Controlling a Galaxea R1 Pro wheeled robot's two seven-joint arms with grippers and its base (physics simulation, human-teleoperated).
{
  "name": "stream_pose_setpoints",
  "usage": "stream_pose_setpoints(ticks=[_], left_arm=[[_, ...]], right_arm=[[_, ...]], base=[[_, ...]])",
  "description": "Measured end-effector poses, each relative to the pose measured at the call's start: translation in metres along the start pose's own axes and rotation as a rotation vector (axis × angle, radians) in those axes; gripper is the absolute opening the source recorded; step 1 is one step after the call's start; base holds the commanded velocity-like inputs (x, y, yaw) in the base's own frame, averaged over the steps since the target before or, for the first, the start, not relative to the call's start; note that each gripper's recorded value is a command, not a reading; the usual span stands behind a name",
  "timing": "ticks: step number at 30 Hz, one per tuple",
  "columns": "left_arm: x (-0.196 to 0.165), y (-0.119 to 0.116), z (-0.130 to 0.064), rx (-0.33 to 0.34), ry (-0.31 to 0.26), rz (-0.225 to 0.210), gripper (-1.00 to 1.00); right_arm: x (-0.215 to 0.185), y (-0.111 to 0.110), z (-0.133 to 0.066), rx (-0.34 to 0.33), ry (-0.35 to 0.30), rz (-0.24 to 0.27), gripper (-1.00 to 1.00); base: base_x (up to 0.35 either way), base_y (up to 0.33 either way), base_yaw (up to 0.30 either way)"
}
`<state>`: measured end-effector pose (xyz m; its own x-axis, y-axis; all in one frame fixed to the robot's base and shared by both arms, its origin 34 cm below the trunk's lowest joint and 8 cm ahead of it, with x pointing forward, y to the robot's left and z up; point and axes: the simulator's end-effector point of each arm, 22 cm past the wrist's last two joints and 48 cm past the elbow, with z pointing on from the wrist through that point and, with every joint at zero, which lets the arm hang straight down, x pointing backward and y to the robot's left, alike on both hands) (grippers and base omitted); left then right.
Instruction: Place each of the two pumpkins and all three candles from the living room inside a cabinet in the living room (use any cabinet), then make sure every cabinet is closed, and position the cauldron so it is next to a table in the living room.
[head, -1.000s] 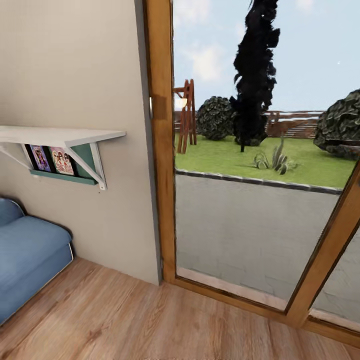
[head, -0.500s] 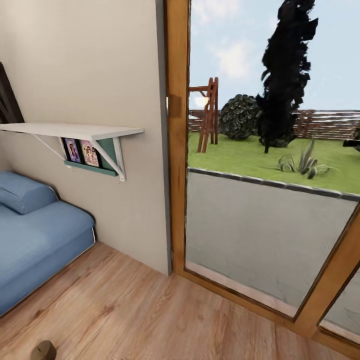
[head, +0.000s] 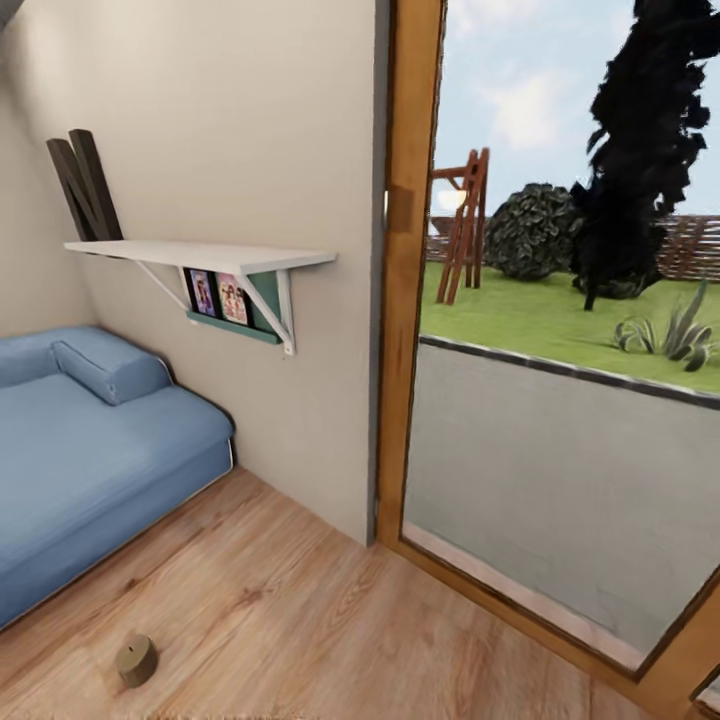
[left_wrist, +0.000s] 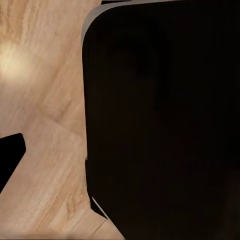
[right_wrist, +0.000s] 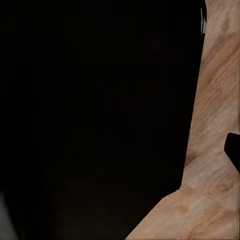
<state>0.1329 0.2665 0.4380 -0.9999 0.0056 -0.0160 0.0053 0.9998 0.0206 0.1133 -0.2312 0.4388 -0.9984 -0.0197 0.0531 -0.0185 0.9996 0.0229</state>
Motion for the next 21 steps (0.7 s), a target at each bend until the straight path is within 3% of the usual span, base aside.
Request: stream_pose_setpoints(ticks=[10,21], left_arm=[[0.0020,-0.0001,0.0000,0.001,0.005,0.000,1.00],[0.0025,-0.0007,-0.0001,0.001,0.004,0.000,1.00]], right_arm=[[0.0033,0.0042,-0.0001,-0.005,0.008,0.000,1.00],[0.0056,0.0103,-0.0002,-0.013,0.014,-0.003,1.00]], base=[[-0.064,-0.010,0.282],[-0.194,-0.153,0.282]])
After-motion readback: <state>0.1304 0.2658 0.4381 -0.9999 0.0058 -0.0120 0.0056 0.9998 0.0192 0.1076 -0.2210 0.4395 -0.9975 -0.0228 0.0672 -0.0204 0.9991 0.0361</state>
